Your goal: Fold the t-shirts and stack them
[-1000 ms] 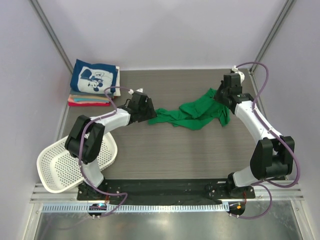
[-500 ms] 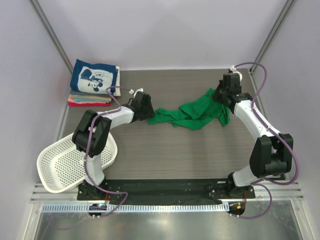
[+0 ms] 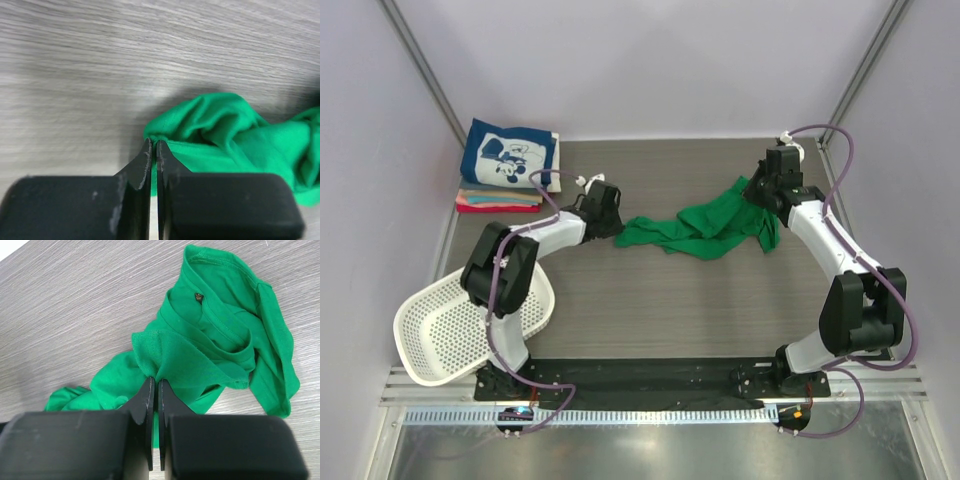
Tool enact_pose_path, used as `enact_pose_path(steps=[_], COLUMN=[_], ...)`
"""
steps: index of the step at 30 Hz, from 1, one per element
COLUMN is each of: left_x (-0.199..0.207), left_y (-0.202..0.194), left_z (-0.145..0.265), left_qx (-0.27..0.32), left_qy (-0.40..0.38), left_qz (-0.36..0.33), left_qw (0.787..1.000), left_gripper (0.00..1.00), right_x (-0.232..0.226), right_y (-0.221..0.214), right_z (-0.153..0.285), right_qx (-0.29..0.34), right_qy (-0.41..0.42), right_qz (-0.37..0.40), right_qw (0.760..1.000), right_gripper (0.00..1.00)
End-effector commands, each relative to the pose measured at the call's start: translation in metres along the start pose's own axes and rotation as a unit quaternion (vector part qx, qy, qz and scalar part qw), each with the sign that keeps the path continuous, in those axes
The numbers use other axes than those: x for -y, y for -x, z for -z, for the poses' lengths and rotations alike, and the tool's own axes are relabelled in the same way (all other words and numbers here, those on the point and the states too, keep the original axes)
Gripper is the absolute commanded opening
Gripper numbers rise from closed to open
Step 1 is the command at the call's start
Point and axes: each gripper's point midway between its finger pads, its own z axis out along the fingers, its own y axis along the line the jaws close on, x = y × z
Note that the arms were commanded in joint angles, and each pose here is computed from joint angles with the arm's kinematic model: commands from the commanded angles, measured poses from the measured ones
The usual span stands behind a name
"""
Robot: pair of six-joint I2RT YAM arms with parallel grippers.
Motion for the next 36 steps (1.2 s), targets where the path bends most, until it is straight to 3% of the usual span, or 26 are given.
enact_pose_path(steps=[1, 3, 8, 10, 16, 22, 26, 29, 32, 36], left_x=[0.012, 0.011, 0.024, 0.025, 0.042, 0.053, 0.049, 0.050, 0.049, 0.058], left_y=[0.047, 0.054, 0.104, 0.112, 0.150, 0.153, 0.146, 0.131, 0.129, 0.145], left_z=[0.050, 0.069, 0.160, 0.188, 0.323, 0.463, 0.539, 0.595, 0.627, 0.621], left_qx=[0.068, 0.074, 0.159, 0.176, 0.284, 0.388, 0.455, 0.497, 0.526, 0.521], left_qy=[-0.010, -0.004, -0.035, -0.041, -0.129, -0.254, -0.318, -0.379, -0.399, -0.385], left_qz=[-0.011, -0.021, -0.042, -0.050, -0.067, -0.095, -0.109, -0.129, -0.136, -0.131], left_qw=[0.998, 0.997, 0.986, 0.982, 0.948, 0.881, 0.825, 0.770, 0.739, 0.751], left_gripper=[0.00, 0.00, 0.00, 0.00, 0.00, 0.00, 0.00, 0.00, 0.00, 0.00], right_x=[-0.012, -0.016, -0.026, -0.032, -0.035, -0.028, -0.007, 0.010, 0.020, 0.011], right_y=[0.026, 0.038, 0.067, 0.088, 0.138, 0.160, 0.153, 0.149, 0.149, 0.168], right_z=[0.015, 0.030, 0.075, 0.107, 0.226, 0.365, 0.470, 0.514, 0.546, 0.544], right_qx=[0.043, 0.057, 0.095, 0.132, 0.244, 0.364, 0.462, 0.506, 0.537, 0.538], right_qy=[0.023, 0.028, 0.045, 0.055, 0.077, 0.125, 0.157, 0.154, 0.149, 0.135], right_qz=[-0.006, -0.009, -0.011, -0.013, -0.032, -0.046, -0.061, -0.075, -0.079, -0.058], right_qw=[0.999, 0.998, 0.994, 0.990, 0.966, 0.922, 0.871, 0.846, 0.827, 0.830], right_gripper=[0.01, 0.01, 0.01, 0.01, 0.01, 0.01, 0.01, 0.01, 0.01, 0.01])
